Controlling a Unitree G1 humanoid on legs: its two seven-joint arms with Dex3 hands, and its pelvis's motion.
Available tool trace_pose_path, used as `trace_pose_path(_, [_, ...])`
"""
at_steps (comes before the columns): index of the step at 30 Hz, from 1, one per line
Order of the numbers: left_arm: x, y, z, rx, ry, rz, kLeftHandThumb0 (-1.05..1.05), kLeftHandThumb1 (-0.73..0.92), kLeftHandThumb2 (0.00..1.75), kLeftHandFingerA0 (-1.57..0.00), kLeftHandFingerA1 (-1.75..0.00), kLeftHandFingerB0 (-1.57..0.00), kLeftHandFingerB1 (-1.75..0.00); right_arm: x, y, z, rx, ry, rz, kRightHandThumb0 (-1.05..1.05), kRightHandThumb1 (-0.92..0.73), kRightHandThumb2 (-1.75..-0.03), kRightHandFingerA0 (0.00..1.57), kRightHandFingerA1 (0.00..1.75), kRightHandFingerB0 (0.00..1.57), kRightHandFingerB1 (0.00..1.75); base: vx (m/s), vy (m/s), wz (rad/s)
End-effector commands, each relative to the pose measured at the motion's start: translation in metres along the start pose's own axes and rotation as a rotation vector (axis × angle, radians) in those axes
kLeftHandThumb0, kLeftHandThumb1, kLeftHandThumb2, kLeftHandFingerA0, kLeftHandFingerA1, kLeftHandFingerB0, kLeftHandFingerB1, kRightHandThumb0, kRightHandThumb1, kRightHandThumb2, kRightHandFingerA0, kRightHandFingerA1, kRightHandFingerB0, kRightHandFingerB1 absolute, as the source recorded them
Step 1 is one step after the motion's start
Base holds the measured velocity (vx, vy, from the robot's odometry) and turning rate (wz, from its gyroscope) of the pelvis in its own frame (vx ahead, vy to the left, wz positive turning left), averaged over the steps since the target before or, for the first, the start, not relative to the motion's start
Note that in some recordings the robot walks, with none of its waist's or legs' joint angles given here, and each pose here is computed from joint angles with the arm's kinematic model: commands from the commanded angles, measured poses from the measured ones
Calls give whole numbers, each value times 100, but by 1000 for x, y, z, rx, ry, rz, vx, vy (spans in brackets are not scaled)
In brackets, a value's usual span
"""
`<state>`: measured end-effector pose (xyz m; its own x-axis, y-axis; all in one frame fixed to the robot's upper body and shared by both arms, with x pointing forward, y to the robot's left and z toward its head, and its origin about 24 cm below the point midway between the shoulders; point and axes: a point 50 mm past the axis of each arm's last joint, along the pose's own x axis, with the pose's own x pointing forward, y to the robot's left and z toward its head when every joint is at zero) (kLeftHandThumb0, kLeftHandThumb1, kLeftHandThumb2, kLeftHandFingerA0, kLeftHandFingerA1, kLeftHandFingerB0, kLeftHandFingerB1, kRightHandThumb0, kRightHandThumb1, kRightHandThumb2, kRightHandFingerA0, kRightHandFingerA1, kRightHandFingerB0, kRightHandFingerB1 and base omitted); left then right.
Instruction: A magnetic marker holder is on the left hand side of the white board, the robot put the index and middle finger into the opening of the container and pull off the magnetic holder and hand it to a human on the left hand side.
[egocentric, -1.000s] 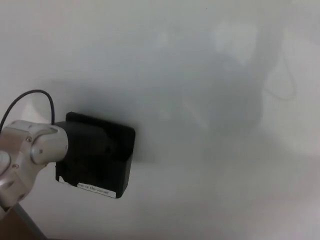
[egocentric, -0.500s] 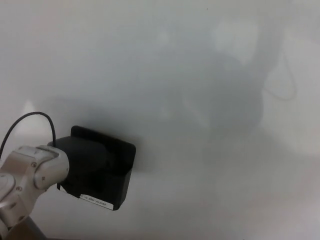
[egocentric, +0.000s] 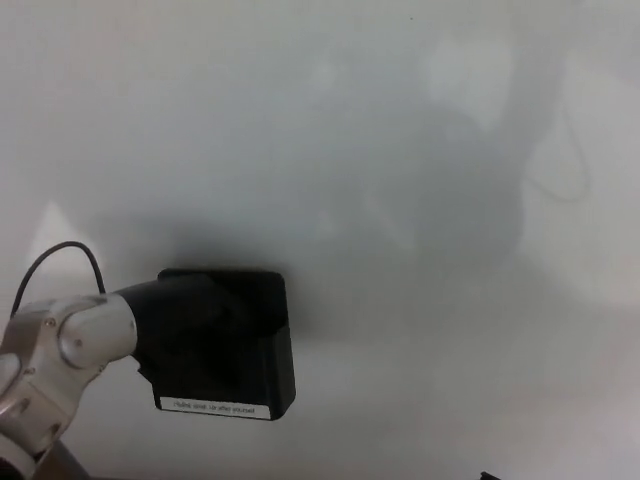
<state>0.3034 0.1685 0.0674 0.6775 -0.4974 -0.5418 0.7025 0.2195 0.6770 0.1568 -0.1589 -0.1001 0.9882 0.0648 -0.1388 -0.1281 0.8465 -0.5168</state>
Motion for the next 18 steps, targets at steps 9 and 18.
trace_pose_path(9, [-51, -83, 26, -1568, -1051, -565, -30, 56, 59, -97, -141, -89, -65, -5, 1, -3, -13, 14, 20, -47, -54, -91, 86, 73, 67, 66, 0, 0, 0])
trace_pose_path(18, [-66, -83, 14, -1585, -1239, -428, -41, 63, 59, -108, -109, -87, -58, -8, 2, -5, -19, 17, 24, -47, -54, -90, 87, 74, 66, 65, 0, 0, 0])
